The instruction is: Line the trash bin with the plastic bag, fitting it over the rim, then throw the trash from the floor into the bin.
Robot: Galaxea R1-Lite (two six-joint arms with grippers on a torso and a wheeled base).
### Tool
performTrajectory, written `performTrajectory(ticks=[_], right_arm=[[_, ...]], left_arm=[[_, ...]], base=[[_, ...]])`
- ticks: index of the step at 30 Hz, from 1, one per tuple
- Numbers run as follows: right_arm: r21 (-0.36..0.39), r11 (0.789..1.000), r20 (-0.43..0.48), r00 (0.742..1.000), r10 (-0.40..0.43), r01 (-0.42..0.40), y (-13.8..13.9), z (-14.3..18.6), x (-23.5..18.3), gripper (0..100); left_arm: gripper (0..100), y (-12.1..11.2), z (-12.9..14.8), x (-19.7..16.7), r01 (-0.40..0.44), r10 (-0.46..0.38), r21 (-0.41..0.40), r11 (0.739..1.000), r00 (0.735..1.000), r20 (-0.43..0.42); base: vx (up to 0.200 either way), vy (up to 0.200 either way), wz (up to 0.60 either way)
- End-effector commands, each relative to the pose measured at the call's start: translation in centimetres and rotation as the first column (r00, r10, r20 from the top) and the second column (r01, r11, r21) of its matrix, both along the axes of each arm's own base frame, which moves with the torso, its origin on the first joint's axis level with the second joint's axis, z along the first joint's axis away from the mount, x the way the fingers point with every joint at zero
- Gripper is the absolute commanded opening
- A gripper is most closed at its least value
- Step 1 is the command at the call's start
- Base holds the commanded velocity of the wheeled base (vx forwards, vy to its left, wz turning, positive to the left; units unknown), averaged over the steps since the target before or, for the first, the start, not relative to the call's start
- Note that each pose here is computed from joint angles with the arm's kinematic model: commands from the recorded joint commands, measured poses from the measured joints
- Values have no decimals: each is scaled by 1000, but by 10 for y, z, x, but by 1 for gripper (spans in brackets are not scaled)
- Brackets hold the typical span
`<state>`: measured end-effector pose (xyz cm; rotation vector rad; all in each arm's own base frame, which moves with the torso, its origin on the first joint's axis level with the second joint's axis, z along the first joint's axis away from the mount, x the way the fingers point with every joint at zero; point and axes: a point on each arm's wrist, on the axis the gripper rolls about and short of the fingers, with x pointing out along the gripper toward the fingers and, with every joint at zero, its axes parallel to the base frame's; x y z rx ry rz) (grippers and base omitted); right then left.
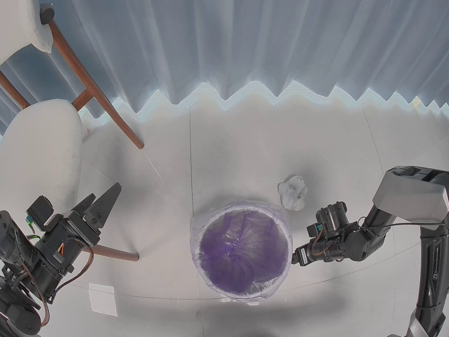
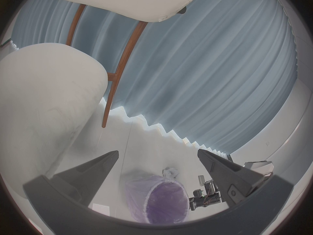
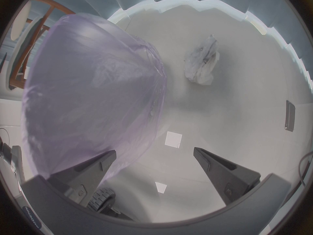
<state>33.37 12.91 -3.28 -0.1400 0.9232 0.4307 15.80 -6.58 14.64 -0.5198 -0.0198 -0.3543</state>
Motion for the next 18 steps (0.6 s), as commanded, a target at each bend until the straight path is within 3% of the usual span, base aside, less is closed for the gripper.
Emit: performTrajectory(ticks=[1, 11, 18], right_arm=[[9, 1000, 25, 1000, -4, 4, 7, -10, 17, 100], [101, 993, 218, 973, -82, 61, 28, 20, 84, 100], [118, 987, 297, 945, -139, 108, 16, 41, 109, 100]], left_arm=[[100, 0, -1, 0, -5, 5, 1, 1000, 1000, -4], [100, 2, -1, 1, -16, 16, 3, 1000, 1000, -5], [100, 2, -1, 1, -15, 15, 6, 1000, 1000, 0]], base=[[0, 0, 0], [0, 0, 0], [0, 0, 0]])
